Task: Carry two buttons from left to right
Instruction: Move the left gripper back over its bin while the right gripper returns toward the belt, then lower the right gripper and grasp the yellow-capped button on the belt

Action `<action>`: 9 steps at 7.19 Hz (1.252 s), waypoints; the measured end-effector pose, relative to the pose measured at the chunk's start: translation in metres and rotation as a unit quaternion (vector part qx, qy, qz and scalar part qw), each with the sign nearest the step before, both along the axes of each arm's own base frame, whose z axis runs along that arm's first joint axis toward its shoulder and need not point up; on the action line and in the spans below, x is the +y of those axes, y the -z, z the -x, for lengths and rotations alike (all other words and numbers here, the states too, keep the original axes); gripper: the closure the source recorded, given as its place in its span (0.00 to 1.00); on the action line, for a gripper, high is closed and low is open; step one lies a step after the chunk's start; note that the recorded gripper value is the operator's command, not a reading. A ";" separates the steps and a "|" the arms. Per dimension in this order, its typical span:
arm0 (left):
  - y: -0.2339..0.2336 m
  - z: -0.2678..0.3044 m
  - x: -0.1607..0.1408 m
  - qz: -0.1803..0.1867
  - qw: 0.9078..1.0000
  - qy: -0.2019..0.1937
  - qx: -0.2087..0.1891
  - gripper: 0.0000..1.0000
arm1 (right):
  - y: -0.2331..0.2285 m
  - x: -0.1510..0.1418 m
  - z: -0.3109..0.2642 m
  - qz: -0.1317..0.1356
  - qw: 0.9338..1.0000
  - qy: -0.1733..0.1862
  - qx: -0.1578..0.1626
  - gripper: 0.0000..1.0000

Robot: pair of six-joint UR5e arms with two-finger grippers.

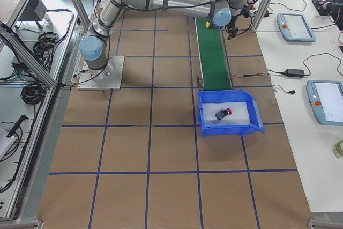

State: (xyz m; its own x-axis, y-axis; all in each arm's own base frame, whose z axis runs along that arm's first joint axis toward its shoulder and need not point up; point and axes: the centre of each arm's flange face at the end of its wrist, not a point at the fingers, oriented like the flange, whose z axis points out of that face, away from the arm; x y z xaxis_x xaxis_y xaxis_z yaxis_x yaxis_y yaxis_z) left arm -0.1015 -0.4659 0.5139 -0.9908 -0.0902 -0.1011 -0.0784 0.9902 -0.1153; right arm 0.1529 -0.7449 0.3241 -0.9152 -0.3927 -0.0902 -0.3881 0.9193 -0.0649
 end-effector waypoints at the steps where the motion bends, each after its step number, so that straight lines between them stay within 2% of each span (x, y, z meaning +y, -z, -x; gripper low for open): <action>1: 0.000 -0.001 0.000 0.000 1.000 0.000 -0.001 0.00 | 0.003 0.002 -0.011 -0.002 1.000 0.005 -0.001 0.02; 3: -0.001 -0.001 0.000 0.000 1.000 0.000 -0.002 0.00 | 0.018 0.012 -0.040 -0.004 1.000 0.022 -0.002 0.02; 7: -0.002 -0.001 0.000 0.001 1.000 0.000 -0.002 0.00 | 0.042 0.026 -0.082 -0.009 0.994 0.108 0.008 0.02; 9: -0.001 -0.001 -0.001 0.000 1.000 0.000 -0.002 0.00 | 0.049 0.028 -0.091 -0.008 0.992 0.120 0.027 0.02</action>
